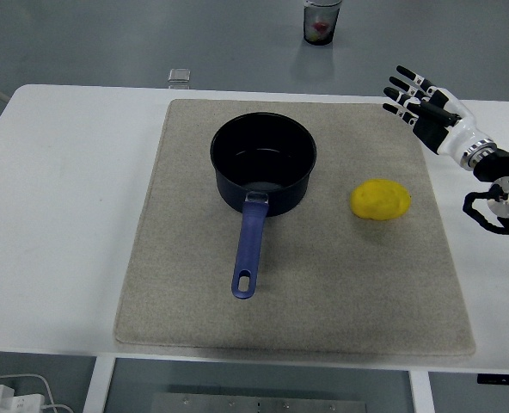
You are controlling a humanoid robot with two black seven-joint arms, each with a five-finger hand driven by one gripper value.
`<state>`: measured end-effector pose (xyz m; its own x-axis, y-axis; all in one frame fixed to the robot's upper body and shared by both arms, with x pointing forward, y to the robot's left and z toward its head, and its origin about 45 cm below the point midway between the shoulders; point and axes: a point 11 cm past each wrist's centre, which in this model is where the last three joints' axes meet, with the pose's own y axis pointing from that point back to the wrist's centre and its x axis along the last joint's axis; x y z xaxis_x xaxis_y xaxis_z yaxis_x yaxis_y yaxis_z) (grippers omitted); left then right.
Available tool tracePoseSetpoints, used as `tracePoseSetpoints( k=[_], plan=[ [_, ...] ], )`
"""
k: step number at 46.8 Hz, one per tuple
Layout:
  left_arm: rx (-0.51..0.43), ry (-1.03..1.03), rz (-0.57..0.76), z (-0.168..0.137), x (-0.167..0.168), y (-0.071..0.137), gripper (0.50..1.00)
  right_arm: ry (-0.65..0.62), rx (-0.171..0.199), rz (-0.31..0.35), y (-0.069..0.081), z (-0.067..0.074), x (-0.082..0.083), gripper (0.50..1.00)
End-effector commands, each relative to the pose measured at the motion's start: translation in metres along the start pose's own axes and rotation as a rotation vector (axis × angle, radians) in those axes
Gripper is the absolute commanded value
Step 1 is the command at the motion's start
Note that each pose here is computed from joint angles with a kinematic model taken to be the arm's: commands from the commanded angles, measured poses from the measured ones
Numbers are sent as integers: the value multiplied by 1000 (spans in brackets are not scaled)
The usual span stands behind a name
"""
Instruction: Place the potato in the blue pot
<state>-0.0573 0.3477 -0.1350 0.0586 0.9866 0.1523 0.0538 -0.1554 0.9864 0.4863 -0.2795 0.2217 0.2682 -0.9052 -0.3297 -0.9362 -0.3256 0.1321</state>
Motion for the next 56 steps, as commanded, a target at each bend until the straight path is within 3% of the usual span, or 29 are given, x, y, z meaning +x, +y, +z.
tracePoseSetpoints(
  k=[1, 7, 16, 22, 29, 39, 53, 56],
  plan=[
    [0, -1, -1, 0, 0, 0, 996, 47, -18, 11, -2, 5, -2, 928],
    [0, 0, -1, 0, 0, 0, 996, 142, -39, 10, -2, 8, -4, 928],
    [0, -1, 0, 0, 0, 0, 996, 174, -45, -15, -1, 7, -6, 928],
    [0, -1, 0, 0, 0, 0, 996, 241, -54, -64, 1, 6, -9, 928],
    [0, 0, 0, 0, 0, 0, 996, 382, -31, -108, 1, -15, -9, 928],
    [0, 0, 0, 0, 0, 0, 996, 521, -5, -183, 6, -23, -18, 928],
    [0, -1, -1, 0, 0, 0, 996, 713, -93, -343, 13, 1, -42, 928],
    [0, -1, 0, 0, 0, 0, 996, 747, -107, -345, 17, 1, -37, 928]
  ],
)
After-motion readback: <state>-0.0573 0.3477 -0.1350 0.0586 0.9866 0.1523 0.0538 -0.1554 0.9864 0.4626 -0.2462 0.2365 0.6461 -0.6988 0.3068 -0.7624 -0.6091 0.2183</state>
